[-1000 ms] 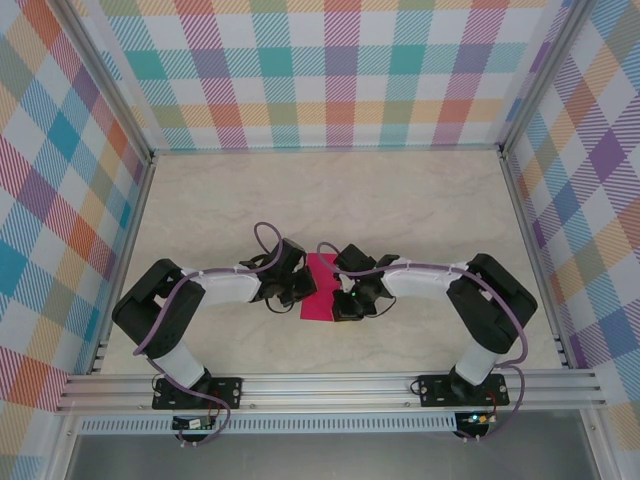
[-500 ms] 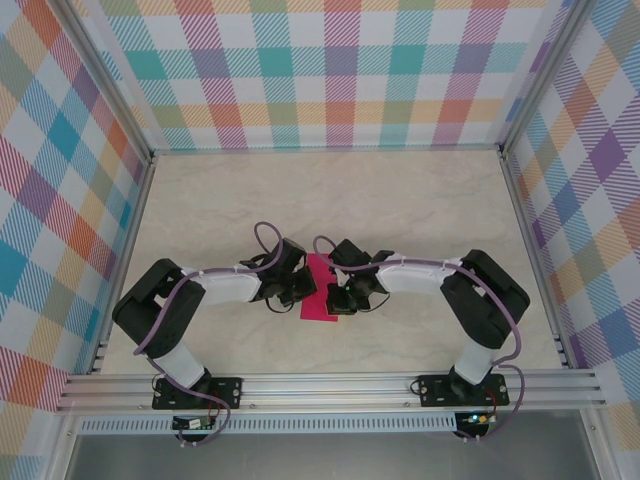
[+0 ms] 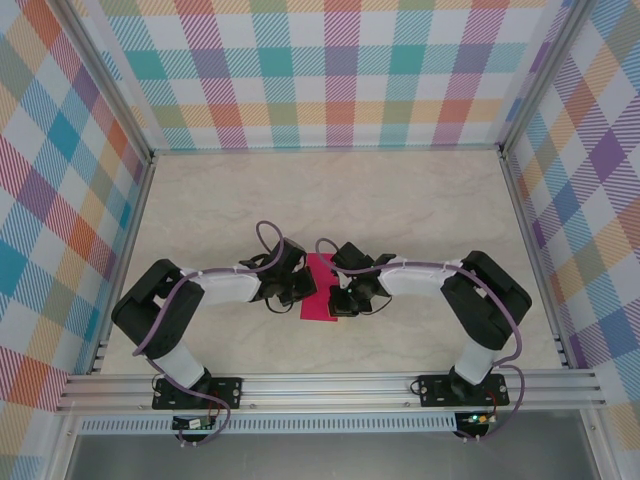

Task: Fold a paper plane with a square sheet of paper (pick it up from the middle)
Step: Fold the triangle a second time at the center of the table.

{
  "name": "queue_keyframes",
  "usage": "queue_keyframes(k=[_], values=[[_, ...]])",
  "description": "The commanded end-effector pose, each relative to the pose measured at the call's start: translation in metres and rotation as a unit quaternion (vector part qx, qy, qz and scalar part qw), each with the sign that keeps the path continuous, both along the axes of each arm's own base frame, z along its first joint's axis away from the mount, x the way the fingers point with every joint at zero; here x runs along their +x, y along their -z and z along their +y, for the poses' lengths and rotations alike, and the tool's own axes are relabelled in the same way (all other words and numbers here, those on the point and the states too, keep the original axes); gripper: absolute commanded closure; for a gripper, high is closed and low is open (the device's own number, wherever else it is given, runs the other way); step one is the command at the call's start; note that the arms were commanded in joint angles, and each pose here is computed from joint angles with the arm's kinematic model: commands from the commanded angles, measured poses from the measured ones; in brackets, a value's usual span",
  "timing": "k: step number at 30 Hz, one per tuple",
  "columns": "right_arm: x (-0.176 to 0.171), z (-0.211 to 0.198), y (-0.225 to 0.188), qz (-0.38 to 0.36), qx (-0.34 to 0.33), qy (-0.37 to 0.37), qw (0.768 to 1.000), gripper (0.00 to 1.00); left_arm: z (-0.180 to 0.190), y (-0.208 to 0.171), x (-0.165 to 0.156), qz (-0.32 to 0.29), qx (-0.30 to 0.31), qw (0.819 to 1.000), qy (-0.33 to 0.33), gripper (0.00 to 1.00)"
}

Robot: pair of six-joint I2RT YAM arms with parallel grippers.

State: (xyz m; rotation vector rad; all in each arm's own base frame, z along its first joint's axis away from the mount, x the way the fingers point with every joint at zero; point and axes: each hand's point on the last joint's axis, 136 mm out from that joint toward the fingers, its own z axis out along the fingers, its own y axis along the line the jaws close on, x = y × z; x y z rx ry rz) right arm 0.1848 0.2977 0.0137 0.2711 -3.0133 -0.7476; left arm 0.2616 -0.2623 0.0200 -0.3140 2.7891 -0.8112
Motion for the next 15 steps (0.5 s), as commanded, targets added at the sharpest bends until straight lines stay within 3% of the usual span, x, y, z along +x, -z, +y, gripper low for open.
queue_keyframes(k=[1, 5, 15], values=[[-0.021, -0.024, 0.021, 0.043, -0.051, 0.011, 0.998, 0.94, -0.005, -0.016, -0.006, -0.011, -0.006, 0.999, 0.038, 0.99], [-0.022, -0.025, 0.022, 0.046, -0.053, 0.014, 0.997, 0.94, -0.019, -0.024, -0.012, -0.013, -0.047, 0.998, 0.044, 0.98], [-0.022, -0.024, 0.023, 0.050, -0.053, 0.016, 0.997, 0.94, -0.039, -0.004, -0.038, 0.018, -0.065, 0.996, 0.057, 0.99]])
